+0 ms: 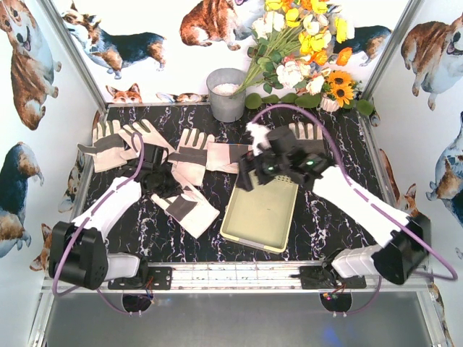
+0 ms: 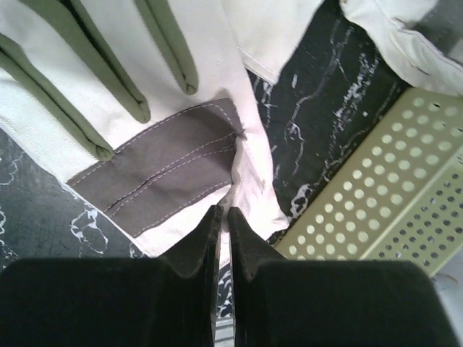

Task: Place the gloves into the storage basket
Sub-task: Pick up the glove from the center of the board.

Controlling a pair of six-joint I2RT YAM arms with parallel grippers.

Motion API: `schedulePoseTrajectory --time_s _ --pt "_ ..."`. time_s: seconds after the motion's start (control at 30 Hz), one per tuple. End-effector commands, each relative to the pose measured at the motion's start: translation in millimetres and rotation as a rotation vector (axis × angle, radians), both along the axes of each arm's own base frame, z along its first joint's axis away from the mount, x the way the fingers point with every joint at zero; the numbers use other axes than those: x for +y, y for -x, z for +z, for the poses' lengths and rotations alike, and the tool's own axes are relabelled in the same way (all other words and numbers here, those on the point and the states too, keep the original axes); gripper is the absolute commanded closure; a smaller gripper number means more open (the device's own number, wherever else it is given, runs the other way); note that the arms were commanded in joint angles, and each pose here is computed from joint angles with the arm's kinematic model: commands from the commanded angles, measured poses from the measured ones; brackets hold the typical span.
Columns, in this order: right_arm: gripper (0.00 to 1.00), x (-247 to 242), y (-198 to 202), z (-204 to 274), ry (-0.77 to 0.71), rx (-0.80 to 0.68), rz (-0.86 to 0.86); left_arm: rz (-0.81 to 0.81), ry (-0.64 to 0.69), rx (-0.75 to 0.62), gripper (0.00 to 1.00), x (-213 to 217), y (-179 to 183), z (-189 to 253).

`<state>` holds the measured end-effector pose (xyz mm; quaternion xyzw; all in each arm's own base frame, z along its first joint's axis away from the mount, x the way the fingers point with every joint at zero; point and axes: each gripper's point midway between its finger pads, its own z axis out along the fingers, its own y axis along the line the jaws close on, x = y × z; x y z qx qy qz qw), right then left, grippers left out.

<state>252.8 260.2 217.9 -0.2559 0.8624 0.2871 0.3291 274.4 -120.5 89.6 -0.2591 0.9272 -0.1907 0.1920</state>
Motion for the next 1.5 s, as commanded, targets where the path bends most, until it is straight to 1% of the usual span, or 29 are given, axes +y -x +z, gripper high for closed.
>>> schedulePoseTrajectory --time_s 0.0,0.2,0.37,0.53,0.63,0.8,0.9,1.0,1.13,1.3,1.37,1.4,1.47 --pt "0.14 50.0 -8.8 26.4 -0.081 -0.174 0.139 -0.061 0.08 -0.037 1.0 -15.6 3.0 28.5" --pt "0.12 86.4 4.0 13.2 -0.169 -0.122 0.217 -0.045 0.17 -0.091 1.0 -27.8 -2.5 47.9" --pt "0.09 108.5 6.0 -12.4 -0.141 -0.113 0.26 -0.036 0.252 -0.133 1.0 -37.4 -4.2 59.4" --pt "0.08 128.9 -6.9 -33.1 -0.087 -0.136 0.276 -0.039 0.291 -0.147 1.0 -42.5 -5.2 62.5" --pt "0.07 131.6 -17.6 -45.6 -0.044 -0.136 0.258 -0.051 0.31 -0.148 1.0 -46.3 -6.4 64.6" --pt "0.07 132.3 -31.1 -54.8 -0.016 -0.187 0.235 -0.076 0.335 -0.143 1.0 -52.0 -7.3 69.4" --pt "0.07 135.6 -38.6 -62.8 0.011 -0.214 0.25 -0.084 0.341 -0.142 1.0 -53.4 -7.7 72.9" --pt "0.12 142.4 -45.1 -74.9 0.041 -0.215 0.278 -0.088 0.346 -0.139 1.0 -54.1 -6.3 75.9" --pt "0.19 155.0 -42.1 -85.9 0.031 -0.18 0.331 -0.085 0.346 -0.138 1.0 -53.5 -4.6 81.0" --pt "0.18 169.6 -31.3 -98.7 -0.003 -0.129 0.36 -0.047 0.354 -0.151 1.0 -51.0 -3.6 88.0" --pt "0.2 176.6 -25.4 -100.2 -0.023 -0.098 0.369 -0.03 0.365 -0.148 1.0 -51.0 -3.1 90.1" --pt "0.25 179.1 -23.1 -99.9 -0.026 -0.09 0.372 -0.023 0.366 -0.15 1.0 -50.7 -3.5 91.1" --pt "0.46 182.6 -18.8 -96.4 -0.035 -0.072 0.365 -0.008 0.36 -0.161 1.0 -48.9 -6.5 94.6"
